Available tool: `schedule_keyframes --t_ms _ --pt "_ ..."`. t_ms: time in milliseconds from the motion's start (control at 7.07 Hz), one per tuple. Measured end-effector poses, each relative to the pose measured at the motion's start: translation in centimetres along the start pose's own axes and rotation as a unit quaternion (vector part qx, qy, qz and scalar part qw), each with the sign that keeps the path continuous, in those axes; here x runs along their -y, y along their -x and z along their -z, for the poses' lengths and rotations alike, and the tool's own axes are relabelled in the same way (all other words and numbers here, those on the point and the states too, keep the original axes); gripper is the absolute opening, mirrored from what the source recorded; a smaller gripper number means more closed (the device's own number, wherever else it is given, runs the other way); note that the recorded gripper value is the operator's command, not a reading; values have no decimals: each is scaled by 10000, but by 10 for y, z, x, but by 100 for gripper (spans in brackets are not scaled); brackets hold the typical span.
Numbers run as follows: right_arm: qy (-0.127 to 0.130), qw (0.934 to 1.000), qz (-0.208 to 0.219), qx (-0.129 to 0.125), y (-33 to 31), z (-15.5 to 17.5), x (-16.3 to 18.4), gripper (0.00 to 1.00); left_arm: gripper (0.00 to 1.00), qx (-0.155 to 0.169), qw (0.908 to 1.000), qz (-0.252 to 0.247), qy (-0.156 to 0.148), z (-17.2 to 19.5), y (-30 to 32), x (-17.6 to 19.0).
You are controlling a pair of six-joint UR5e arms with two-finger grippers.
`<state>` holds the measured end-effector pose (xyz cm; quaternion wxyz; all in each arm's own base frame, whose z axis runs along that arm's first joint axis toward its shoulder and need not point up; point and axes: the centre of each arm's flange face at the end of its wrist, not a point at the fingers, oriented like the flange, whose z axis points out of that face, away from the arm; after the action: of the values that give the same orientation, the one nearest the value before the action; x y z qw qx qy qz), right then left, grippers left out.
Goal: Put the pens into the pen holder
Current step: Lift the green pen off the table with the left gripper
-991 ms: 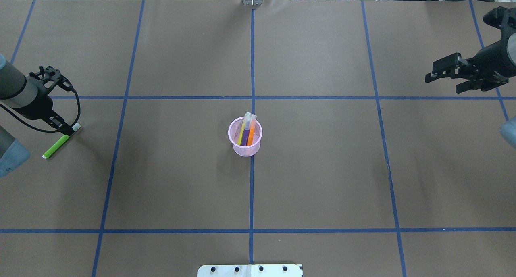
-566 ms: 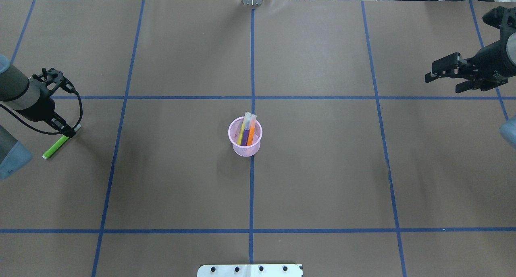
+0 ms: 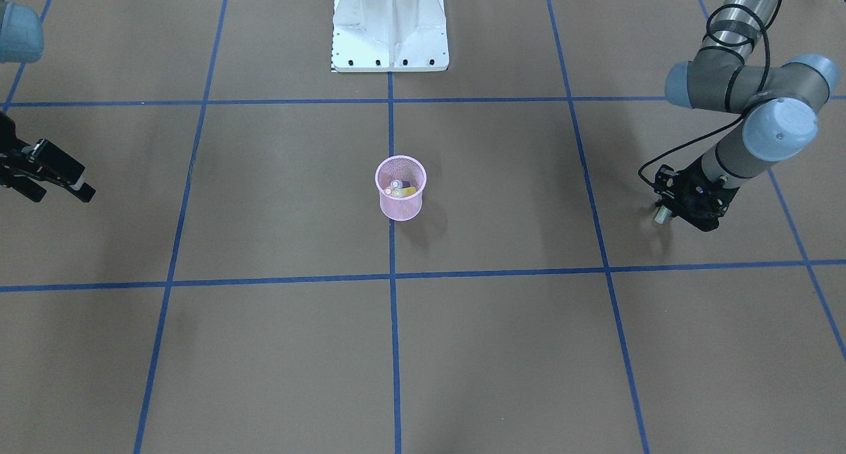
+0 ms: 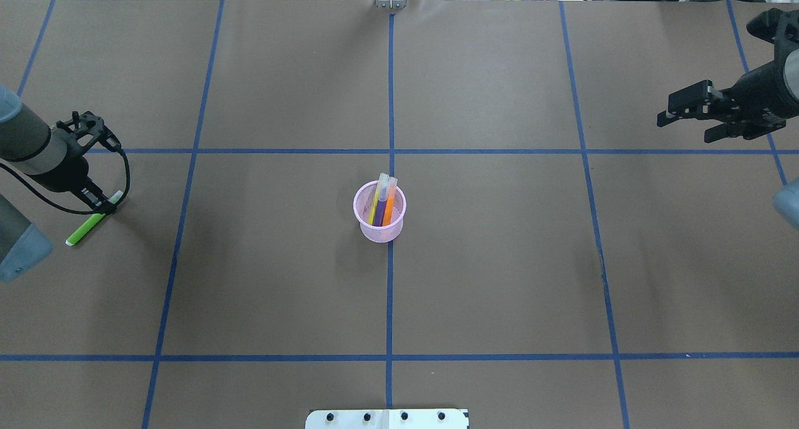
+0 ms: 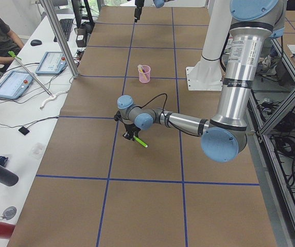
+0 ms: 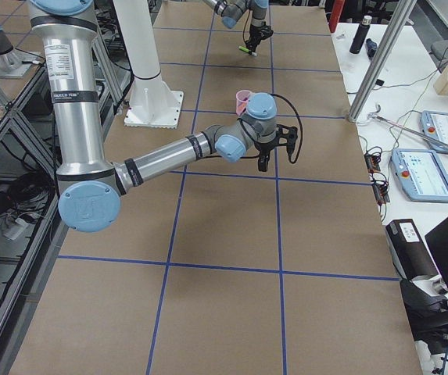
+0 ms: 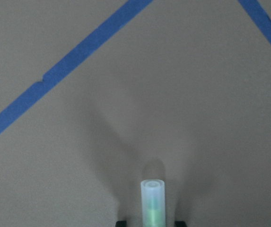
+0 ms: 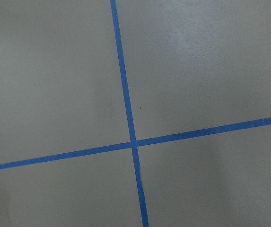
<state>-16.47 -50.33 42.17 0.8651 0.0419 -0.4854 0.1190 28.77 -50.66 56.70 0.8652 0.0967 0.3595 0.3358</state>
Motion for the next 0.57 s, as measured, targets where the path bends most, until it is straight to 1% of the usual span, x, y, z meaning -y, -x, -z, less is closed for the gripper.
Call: schedule_keyframes --t_ms 425,566 --pt "-35 10000 3 -1 0 2 1 98 0 -16 10000 -25 -44 7 -4 3" --pt "-73 10000 13 -8 1 3 1 98 0 -55 9999 -34 -94 27 -17 13"
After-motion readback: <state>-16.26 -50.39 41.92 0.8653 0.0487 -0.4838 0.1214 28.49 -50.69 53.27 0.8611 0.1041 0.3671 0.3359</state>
